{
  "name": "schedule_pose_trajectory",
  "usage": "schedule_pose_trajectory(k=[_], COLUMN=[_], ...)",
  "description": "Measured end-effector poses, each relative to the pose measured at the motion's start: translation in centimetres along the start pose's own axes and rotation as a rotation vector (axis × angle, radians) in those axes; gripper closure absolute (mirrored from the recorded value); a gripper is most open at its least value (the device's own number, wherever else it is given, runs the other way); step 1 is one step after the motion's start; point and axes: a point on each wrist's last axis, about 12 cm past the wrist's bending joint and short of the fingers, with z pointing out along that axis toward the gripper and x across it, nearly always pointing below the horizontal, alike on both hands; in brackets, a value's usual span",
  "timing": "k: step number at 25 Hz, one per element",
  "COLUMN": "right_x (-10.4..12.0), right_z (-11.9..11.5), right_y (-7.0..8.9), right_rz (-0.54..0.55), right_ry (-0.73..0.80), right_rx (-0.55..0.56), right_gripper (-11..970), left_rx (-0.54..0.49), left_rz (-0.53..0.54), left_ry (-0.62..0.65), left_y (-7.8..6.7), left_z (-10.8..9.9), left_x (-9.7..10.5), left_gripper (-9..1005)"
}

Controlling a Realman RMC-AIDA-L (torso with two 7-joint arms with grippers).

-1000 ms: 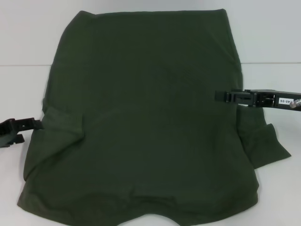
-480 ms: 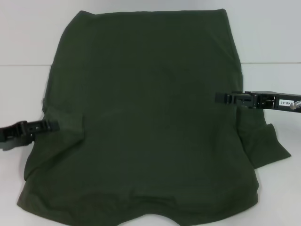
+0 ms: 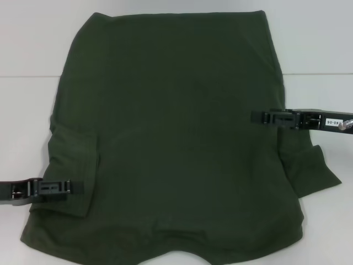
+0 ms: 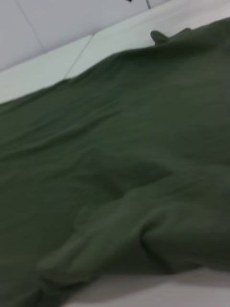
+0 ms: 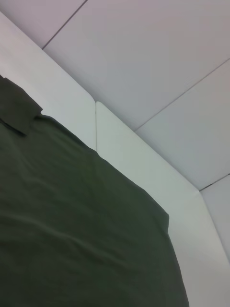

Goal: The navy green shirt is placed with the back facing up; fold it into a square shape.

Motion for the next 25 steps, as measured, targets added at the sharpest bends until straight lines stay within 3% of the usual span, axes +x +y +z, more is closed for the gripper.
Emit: schedule_pose_trajectory(k=[6,11,14,19,25], right_x=[0.0,-0.7,-1.4,-2.9,-4.5], right_z=[-0.5,-2.8,-4.8,-7.9,-7.6], right_y=[-0.2,-0.9,-1.8,-3.6,-4.0], right_rz=[0.032,0.096,0.167,0.287,0.294], right_ry=[0.008,0.056,0.095,0.187,0.27], right_rx=[-0.012,0.0,0.046,0.208,0.346], right_gripper=[161,164,166,168,172], left_rx=[0.105,0.214,0.216,0.226,0.269], left_rz=[0.132,0.434,0.537,0.542,0.493], left_ry=[-0.093,-0.166,-0.203,-0.231,-0.274], left_y=[-0.6,-1.7,-1.9,-2.4,-3.2], left_z=[-1.7,-0.9,0.2,1.1,1.2], left_x=[0.5,2.3,2.8,1.8,0.8], left_gripper=[184,185,185,184,185])
